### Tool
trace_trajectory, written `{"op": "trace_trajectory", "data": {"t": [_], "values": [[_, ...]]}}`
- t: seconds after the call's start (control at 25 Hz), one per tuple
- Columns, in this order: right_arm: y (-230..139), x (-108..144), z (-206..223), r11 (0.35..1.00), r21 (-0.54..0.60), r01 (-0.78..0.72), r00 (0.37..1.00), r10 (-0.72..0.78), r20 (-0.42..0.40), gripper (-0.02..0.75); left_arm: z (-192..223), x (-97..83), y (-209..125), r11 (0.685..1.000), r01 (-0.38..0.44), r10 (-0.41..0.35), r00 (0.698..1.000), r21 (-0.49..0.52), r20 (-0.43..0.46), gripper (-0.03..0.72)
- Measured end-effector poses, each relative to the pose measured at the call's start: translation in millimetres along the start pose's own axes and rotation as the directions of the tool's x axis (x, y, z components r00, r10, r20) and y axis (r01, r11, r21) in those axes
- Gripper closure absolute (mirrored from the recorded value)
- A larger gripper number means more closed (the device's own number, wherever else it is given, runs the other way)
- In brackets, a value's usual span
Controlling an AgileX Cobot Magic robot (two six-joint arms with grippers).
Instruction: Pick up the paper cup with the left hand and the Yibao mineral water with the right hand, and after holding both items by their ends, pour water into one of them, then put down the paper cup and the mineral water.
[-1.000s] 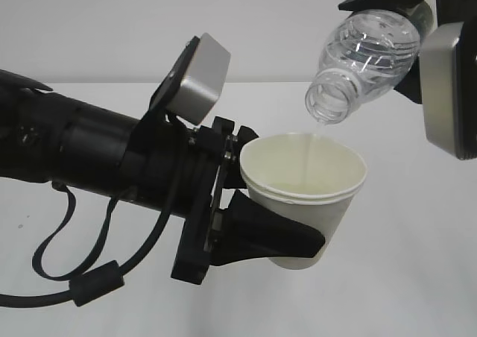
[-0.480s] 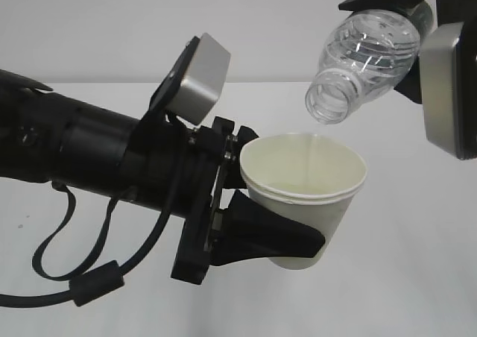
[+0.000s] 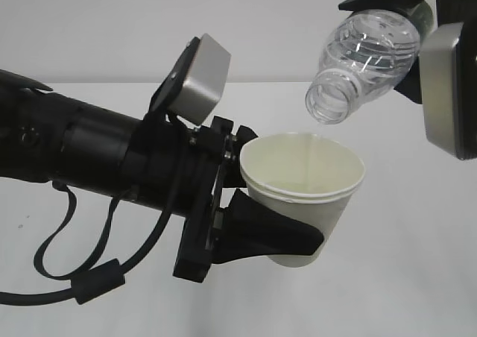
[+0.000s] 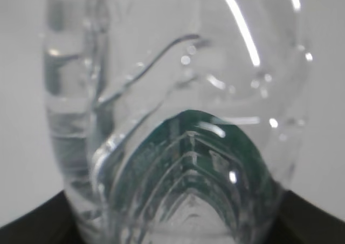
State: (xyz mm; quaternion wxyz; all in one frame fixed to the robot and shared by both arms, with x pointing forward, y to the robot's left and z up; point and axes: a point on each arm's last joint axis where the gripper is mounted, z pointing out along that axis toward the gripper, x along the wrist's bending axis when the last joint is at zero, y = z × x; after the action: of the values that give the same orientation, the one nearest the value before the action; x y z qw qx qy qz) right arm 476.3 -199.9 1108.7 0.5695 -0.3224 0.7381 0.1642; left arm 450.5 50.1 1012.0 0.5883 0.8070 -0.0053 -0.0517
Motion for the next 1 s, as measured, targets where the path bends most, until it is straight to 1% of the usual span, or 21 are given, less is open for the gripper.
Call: {"op": "trace_trajectory", "data": {"t": [1.0], "values": [[0.0,0.0,0.0,1.0,0.0,0.008,1.0,-0.008,0.0,0.265,0.0,0.7,-0.4,1.0,0.0,0.0,1.0,0.004,-0.008,0.238]]}}
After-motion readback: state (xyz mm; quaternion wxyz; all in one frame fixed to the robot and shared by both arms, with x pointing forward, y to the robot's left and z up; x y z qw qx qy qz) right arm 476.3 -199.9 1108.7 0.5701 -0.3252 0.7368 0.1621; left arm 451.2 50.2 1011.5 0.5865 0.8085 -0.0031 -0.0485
